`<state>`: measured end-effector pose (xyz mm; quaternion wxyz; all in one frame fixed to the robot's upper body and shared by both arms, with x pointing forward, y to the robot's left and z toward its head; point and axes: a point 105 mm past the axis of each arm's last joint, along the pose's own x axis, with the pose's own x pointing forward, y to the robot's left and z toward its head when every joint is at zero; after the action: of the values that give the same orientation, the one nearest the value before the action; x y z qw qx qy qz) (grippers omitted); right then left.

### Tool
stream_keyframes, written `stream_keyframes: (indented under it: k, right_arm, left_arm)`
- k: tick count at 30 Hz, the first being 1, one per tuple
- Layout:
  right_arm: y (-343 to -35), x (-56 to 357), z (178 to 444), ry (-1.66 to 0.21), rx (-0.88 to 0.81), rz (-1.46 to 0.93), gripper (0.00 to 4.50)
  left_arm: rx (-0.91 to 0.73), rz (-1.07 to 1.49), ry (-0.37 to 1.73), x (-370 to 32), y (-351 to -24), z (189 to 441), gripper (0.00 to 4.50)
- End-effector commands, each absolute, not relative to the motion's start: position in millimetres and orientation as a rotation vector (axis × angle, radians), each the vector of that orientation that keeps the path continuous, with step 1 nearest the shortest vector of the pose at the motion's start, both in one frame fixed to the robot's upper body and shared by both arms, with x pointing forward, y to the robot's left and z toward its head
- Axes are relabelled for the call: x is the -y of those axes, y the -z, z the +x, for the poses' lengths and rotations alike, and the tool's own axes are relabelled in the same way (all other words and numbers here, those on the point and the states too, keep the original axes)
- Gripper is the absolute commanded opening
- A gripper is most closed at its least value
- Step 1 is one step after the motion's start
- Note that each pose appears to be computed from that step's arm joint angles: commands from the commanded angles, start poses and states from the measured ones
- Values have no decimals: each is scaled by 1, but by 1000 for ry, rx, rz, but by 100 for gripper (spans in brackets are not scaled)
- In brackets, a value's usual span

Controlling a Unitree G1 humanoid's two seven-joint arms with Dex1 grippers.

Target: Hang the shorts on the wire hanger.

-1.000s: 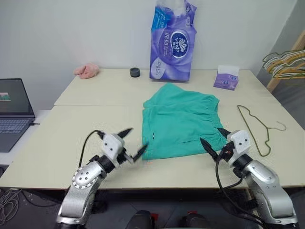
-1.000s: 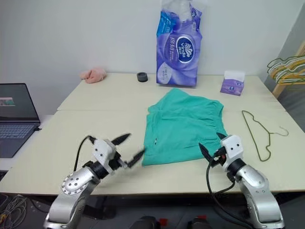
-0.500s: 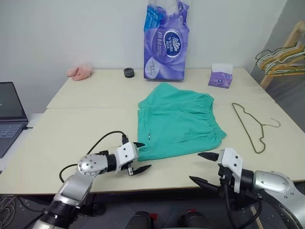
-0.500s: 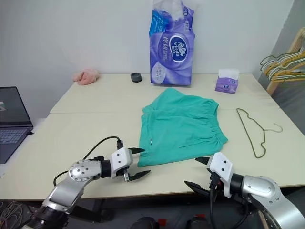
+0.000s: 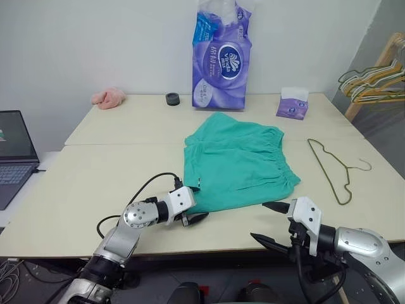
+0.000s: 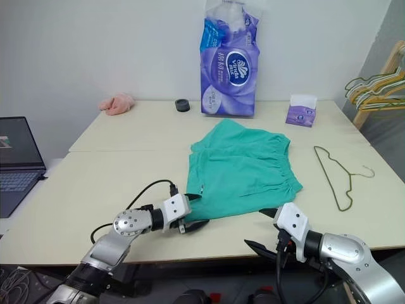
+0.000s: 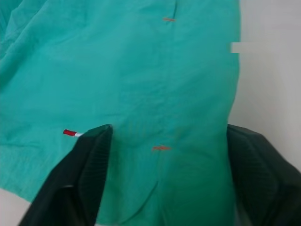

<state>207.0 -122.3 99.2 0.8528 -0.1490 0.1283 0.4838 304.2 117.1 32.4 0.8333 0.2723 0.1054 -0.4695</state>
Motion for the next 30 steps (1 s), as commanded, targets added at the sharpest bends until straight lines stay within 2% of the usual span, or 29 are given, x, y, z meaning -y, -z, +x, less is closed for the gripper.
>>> stream_keyframes:
  k: [1, 6, 10, 18, 26, 30]
  right_arm:
    - [-113, 125, 214, -1006, -201, -366, 450]
    - [-116, 140, 230, -940, -184, -465, 450]
    - [-104, 179, 260, -832, -202, -807, 450]
    - [-80, 205, 293, -911, -151, -1299, 450]
    - [-65, 194, 330, -899, -63, -1470, 450]
    - [-60, 183, 348, -868, -44, -1482, 450]
  left_arm:
    - [-353, 524, 926, -131, -17, 310, 275]
    - [-380, 513, 946, -130, -17, 309, 126]
    - [-353, 472, 1019, -126, -33, 308, 8]
    - [-280, 426, 1017, -131, -76, 322, 3]
    - [-226, 346, 1024, -132, -111, 329, 3]
    - [-216, 316, 1028, -131, -117, 328, 3]
